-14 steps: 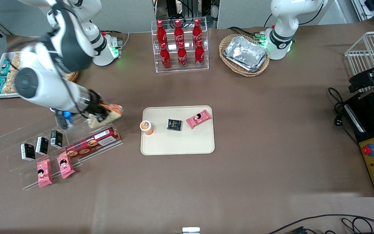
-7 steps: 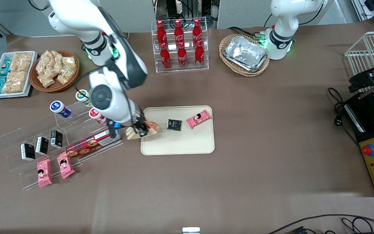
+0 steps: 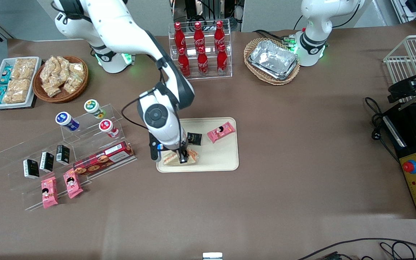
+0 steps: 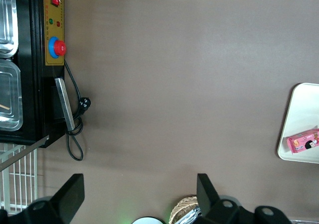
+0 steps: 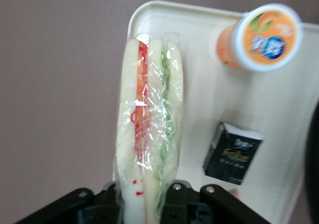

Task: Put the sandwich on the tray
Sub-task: 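Lower the held sandwich onto the tray beside the orange cup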

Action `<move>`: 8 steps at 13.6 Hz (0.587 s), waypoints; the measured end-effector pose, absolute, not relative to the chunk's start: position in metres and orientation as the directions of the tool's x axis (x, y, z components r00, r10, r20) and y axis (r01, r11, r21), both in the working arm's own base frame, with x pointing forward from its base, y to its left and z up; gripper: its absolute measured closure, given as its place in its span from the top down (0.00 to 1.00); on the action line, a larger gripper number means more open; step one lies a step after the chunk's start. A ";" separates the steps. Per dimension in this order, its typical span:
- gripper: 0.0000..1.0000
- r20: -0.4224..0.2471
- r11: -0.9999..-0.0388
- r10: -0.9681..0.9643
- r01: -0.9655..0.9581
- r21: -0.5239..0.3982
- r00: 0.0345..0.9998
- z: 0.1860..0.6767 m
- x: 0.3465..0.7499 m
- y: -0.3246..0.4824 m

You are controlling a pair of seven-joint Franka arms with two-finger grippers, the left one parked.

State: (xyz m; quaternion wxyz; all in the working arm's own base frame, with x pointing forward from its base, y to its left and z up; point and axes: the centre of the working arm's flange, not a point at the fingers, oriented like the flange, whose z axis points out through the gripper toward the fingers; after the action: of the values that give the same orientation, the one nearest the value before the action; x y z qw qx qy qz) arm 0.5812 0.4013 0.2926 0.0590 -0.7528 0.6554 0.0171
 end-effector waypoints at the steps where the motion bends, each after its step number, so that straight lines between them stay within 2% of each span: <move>1: 0.20 -0.099 -0.125 -0.986 -0.989 -0.080 0.132 0.285 0.583 0.406; 8: 0.19 -0.081 -0.109 -0.990 -0.992 -0.066 0.114 0.236 0.573 0.428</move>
State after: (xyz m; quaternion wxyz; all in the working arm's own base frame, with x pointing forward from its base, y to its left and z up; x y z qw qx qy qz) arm 0.5726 0.4278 0.2364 0.0519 -0.7445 0.6655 0.0083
